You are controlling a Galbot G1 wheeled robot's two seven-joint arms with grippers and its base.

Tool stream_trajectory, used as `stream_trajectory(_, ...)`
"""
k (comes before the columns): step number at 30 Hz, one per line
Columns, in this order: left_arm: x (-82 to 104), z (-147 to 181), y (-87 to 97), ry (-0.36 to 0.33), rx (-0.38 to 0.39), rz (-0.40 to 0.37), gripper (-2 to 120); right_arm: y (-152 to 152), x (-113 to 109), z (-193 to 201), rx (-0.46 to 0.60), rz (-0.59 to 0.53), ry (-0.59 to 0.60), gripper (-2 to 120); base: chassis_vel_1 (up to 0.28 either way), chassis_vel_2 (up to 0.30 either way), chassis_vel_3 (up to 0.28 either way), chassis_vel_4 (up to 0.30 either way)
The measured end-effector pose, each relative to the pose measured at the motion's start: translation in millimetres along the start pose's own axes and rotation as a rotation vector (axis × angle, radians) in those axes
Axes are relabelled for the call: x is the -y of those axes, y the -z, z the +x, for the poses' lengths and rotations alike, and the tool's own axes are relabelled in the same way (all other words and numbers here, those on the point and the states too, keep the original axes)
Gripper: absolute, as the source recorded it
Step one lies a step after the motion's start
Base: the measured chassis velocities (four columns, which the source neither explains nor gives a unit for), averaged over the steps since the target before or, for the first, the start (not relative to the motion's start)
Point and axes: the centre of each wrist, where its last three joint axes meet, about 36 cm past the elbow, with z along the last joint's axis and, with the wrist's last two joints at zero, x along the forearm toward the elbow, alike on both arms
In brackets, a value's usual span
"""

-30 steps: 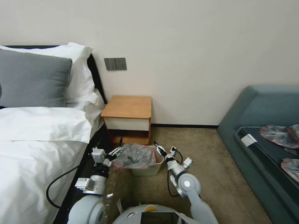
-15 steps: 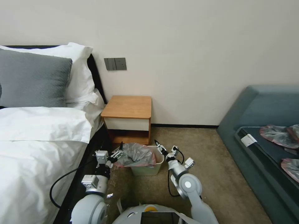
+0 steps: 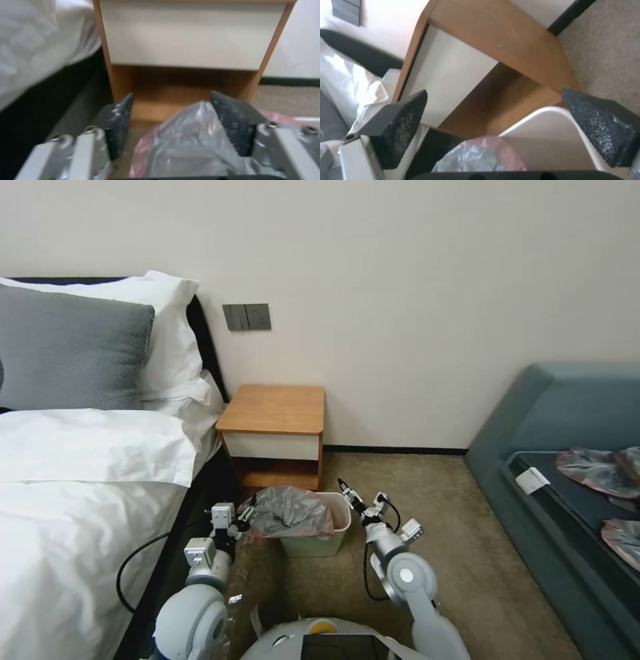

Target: Pick up the garbage bag from the table and place it over the trash can.

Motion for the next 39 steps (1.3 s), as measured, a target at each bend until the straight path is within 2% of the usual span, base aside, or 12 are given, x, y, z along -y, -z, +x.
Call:
stream_trajectory(2,0.0,-1.5,0.0,0.000,-0.022,0.006,57,0.0,0.6,-0.3,0.003,-0.001,-0.002,100,0.000,0.000,0.000,0.000)
stream_trajectory(4,0.8,-6.9,-2.0,-0.002,-0.080,0.022,54,-1.2,2.3,-0.7,0.015,-0.002,-0.011,100,0.000,0.000,0.000,0.000)
stream_trajectory(12,6.8,-18.4,-12.6,-0.003,-0.164,0.014,54,-0.7,7.2,1.0,0.041,0.002,-0.031,100,0.000,0.000,0.000,0.000)
stream_trajectory(19,9.3,-35.8,-30.1,0.004,-0.230,0.001,54,3.8,10.9,7.1,0.057,0.006,-0.045,100,0.000,0.000,0.000,0.000)
stream_trajectory(26,14.0,-44.7,-41.5,0.002,-0.249,-0.001,54,2.6,12.9,10.4,0.055,0.005,-0.050,100,0.000,0.000,0.000,0.000)
stream_trajectory(39,28.8,-49.9,-48.8,-0.029,-0.215,-0.012,53,1.8,16.0,19.9,0.056,0.011,-0.059,100,0.000,0.000,0.000,0.000)
